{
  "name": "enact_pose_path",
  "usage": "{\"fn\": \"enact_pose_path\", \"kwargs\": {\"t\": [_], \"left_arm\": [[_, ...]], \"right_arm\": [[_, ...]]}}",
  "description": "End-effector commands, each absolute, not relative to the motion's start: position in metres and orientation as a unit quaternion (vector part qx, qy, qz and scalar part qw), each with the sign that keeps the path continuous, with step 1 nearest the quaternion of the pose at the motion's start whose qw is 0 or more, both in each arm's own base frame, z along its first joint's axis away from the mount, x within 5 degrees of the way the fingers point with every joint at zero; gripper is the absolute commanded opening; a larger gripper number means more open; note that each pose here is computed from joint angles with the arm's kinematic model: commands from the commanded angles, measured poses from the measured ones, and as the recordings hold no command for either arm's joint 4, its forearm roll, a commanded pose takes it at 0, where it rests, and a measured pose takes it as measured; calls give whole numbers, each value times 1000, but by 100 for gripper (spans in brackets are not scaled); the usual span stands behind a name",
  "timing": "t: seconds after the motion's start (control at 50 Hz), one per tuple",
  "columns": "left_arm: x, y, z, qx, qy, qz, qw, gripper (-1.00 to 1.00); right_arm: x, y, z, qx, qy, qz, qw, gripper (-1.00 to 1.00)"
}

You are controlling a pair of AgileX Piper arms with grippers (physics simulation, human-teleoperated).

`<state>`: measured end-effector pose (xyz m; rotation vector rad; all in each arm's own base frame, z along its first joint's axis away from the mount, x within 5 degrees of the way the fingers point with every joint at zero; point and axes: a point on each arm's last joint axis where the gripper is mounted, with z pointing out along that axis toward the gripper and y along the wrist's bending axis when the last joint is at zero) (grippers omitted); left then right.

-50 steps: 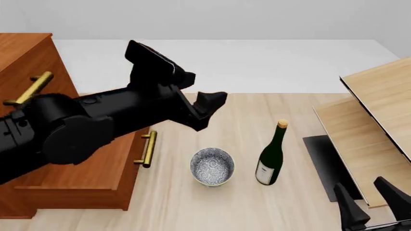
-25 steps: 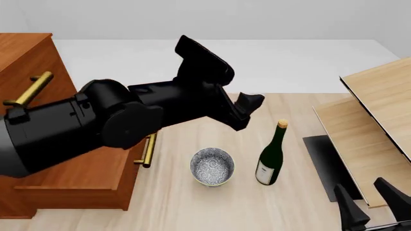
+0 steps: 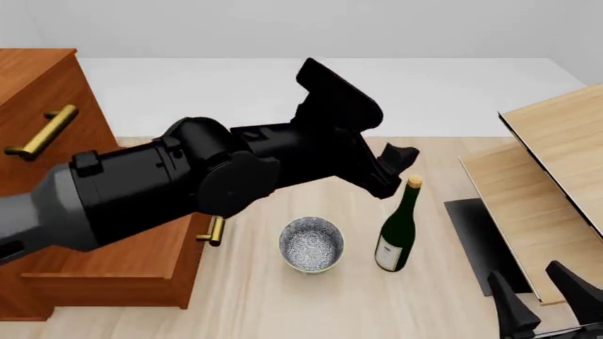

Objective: Put the wine bottle in the bottom drawer of the cabinet.

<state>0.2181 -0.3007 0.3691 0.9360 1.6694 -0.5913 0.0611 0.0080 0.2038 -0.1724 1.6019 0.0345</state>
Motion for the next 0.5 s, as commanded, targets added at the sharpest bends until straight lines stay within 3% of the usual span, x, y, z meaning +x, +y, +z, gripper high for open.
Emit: {"fn": "enact_pose_path", "kwargs": {"t": [0.02,0.5], "left_arm": [[219,-308,361,397,704,-250,533,100],[233,-313,353,388,709,-245,536,100]], "right_arm": [[61,8,203,-78,719,18,690,100],[61,8,203,-77,721,18,689,100]]}}
